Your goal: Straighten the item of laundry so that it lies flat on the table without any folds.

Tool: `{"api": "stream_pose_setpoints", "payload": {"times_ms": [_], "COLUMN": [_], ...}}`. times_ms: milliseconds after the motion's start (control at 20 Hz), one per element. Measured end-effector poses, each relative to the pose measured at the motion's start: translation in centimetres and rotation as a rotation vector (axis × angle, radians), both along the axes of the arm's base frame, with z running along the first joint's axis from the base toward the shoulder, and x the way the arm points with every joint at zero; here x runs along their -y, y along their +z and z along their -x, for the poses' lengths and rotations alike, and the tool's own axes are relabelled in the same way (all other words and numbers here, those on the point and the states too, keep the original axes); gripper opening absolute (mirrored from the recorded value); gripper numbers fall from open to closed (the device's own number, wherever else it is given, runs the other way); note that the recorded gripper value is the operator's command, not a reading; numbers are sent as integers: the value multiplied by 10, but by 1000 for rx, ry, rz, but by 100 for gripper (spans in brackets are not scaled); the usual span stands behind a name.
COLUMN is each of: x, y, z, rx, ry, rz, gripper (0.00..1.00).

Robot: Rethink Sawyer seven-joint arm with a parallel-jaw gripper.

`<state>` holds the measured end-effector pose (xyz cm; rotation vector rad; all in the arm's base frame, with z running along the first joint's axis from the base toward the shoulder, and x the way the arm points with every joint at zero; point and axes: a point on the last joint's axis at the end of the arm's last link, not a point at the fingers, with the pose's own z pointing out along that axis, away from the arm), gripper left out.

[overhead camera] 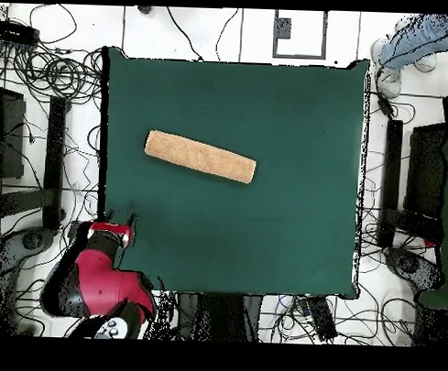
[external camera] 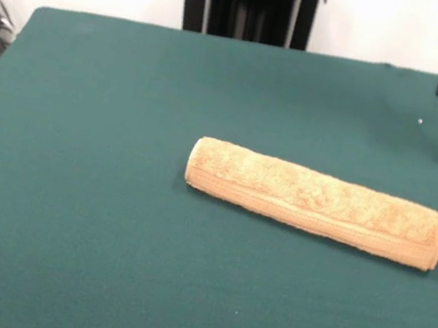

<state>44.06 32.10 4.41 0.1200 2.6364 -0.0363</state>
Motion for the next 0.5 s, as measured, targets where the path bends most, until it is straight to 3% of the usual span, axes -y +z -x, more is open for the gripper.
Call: {"api": "stream_pose_setpoints", "payload": {"times_ms": [100, 500], "x": [4, 25], "y": [7, 5], "z": [-11, -39], "rx": [100, 309], "ry": [7, -35], "rz": [5, -12], "gripper": [100, 100]}}
